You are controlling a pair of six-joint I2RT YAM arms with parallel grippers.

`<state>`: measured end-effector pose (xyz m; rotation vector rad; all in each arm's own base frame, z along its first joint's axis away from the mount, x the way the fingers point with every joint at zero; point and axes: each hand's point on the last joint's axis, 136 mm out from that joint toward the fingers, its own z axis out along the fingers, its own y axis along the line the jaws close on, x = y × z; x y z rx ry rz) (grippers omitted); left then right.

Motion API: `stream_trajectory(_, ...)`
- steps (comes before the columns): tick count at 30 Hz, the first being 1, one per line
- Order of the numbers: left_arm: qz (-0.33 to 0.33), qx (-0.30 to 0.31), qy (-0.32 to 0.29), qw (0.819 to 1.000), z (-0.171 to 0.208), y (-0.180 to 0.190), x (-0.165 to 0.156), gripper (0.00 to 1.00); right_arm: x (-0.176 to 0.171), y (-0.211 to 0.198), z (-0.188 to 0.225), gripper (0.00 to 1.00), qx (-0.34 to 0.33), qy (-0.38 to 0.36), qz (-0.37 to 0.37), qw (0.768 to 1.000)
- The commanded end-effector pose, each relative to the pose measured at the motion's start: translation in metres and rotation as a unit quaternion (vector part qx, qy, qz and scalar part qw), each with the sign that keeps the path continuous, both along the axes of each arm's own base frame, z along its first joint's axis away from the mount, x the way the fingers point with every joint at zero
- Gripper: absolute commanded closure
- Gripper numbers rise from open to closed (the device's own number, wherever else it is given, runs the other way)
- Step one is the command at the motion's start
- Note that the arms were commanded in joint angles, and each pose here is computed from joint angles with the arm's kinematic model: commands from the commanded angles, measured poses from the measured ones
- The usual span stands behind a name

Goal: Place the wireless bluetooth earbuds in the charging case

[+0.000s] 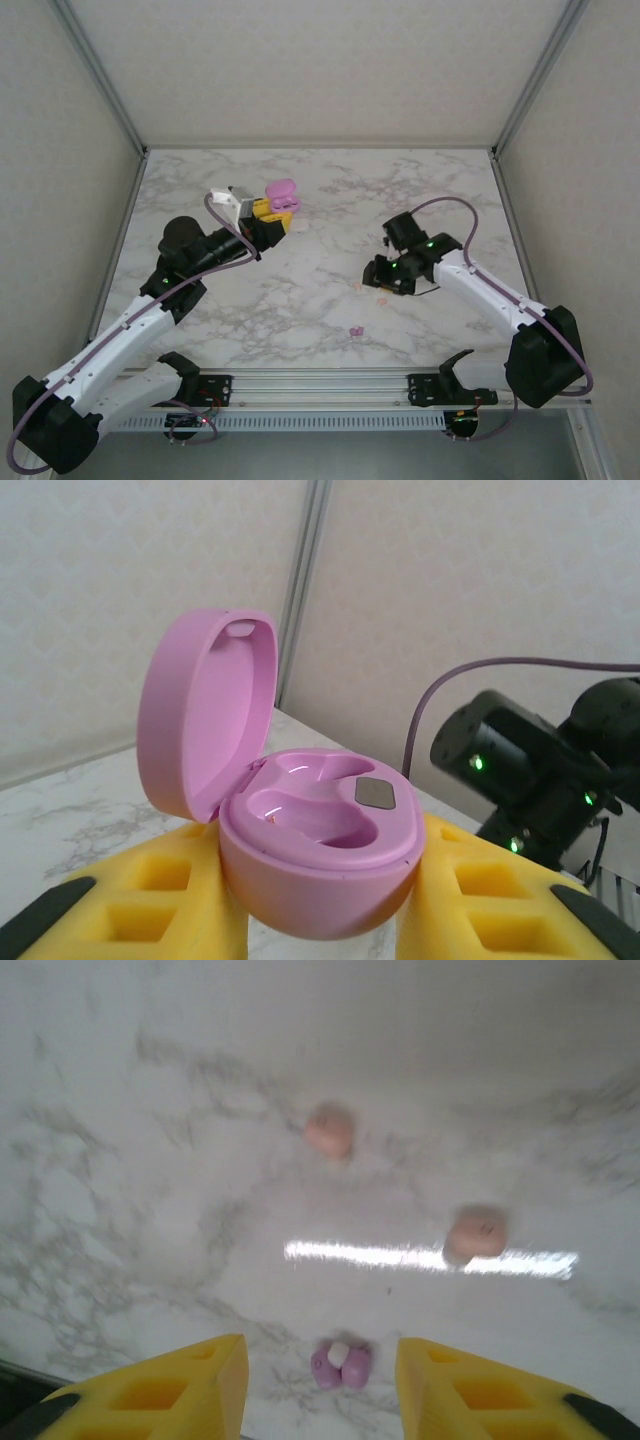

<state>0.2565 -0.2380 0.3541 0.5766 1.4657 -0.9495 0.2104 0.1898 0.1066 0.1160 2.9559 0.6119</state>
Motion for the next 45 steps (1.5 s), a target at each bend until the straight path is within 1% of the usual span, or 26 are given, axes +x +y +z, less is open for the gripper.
stream_trajectory(1,-0.009,-0.011,-0.008,1.000,0.008,0.001,-0.008,0.80,-0.016,0.006,-0.021,0.57,-0.022,0.023,-0.018,0.999)
stream_trajectory(5,-0.019,-0.005,-0.009,1.000,0.005,-0.001,-0.011,0.80,-0.018,-0.007,-0.035,0.61,-0.053,0.017,-0.046,0.997)
stream_trajectory(12,-0.048,0.005,-0.013,0.999,0.003,-0.008,-0.018,0.80,-0.008,-0.016,-0.039,0.65,-0.068,0.010,-0.056,0.996)
stream_trajectory(18,-0.056,0.014,-0.007,0.998,0.000,-0.010,-0.019,0.80,0.005,-0.021,-0.040,0.65,-0.013,0.018,-0.085,0.996)
stream_trajectory(27,-0.039,0.018,-0.006,0.999,-0.002,-0.006,-0.016,0.81,0.006,-0.015,-0.033,0.64,-0.010,0.024,-0.069,0.997)
stream_trajectory(39,-0.033,0.006,0.018,0.999,0.002,-0.008,-0.007,0.81,-0.015,-0.002,-0.033,0.62,-0.013,0.033,-0.016,0.999)
stream_trajectory(45,-0.024,0.005,0.026,0.999,-0.001,-0.008,-0.003,0.81,-0.021,0.005,-0.033,0.62,0.000,0.038,0.001,0.999)
